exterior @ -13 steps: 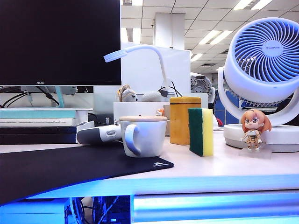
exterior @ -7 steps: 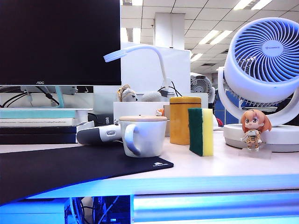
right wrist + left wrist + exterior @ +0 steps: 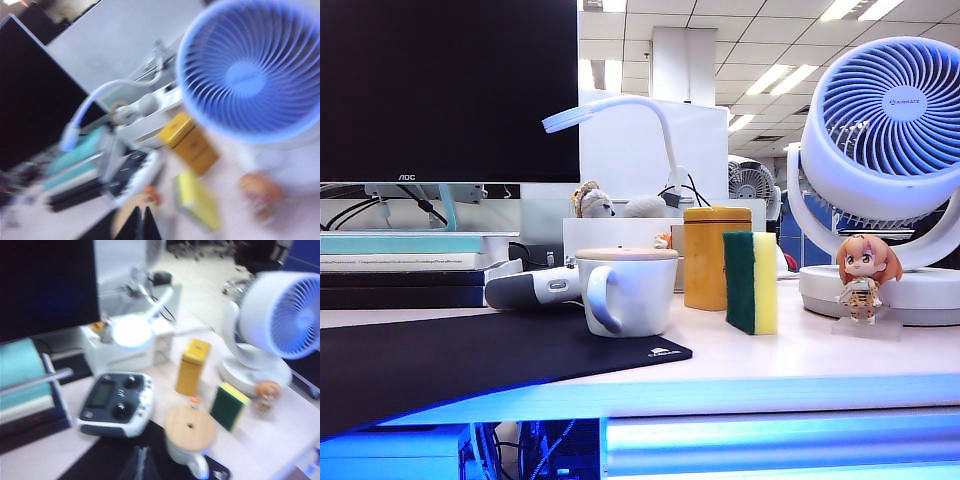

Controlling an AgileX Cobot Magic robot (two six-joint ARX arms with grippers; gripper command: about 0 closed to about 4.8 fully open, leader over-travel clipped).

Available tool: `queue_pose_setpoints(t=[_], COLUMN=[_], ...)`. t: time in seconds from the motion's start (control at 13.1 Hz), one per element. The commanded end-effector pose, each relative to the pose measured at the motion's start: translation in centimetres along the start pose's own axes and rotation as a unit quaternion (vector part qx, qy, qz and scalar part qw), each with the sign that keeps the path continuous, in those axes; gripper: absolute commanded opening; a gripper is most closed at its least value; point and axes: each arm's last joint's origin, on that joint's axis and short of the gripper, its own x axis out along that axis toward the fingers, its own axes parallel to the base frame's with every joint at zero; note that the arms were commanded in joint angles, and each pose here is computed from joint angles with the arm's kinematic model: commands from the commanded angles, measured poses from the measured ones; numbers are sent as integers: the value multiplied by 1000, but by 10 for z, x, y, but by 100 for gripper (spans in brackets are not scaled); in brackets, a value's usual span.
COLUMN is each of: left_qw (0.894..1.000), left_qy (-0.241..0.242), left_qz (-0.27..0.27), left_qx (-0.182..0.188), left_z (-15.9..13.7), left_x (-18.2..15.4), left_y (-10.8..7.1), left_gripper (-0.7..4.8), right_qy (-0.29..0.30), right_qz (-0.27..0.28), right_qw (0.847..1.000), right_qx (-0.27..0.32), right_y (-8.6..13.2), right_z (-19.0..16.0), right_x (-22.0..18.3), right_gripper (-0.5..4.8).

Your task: Open the drawer, place the cleaning sponge inside, then close the drawer.

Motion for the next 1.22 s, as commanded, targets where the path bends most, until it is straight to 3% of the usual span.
queue_pose_setpoints(t=[0.08, 0.23, 0.3, 0.38, 0.53, 0.61, 0.76, 0.91, 1.06, 1.22], left_qw=[999, 997, 997, 997, 997, 997, 997, 996, 996, 996], left_qy=[-5, -3, 2, 2, 2, 2, 2, 3, 3, 3], left_qz=[-48, -67, -69, -69, -70, -70, -70, -78, -80, -80], left_qx=[21, 29, 31, 31, 31, 31, 31, 30, 31, 31], left_z=[2, 2, 1, 1, 1, 1, 1, 1, 1, 1], left_x=[2, 4, 9, 9, 8, 8, 8, 8, 8, 8], left_y=[-12, -21, -24, -24, -24, -24, -24, -24, -24, -24], left_gripper=[-5, -5, -5, -5, -5, -5, -5, -5, -5, -5], right_qy=[29, 54, 110, 93, 78, 79, 92, 101, 99, 82], right_qz=[19, 23, 41, 71, 100, 71, 5, -68, -102, -168], right_qw=[994, 991, 981, 970, 958, 960, 960, 953, 945, 928], right_qx=[105, 123, 152, 214, 257, 260, 264, 277, 295, 323], right_y=[-1, -3, -12, -27, -48, -75, -101, -112, -120, -131], right_z=[1, -1, -12, -29, -51, -78, -90, -97, -99, -102], right_x=[13, 20, 34, 45, 51, 53, 49, 45, 41, 34], right_gripper=[-5, -5, -5, -4, -5, -5, -5, -5, -5, -5])
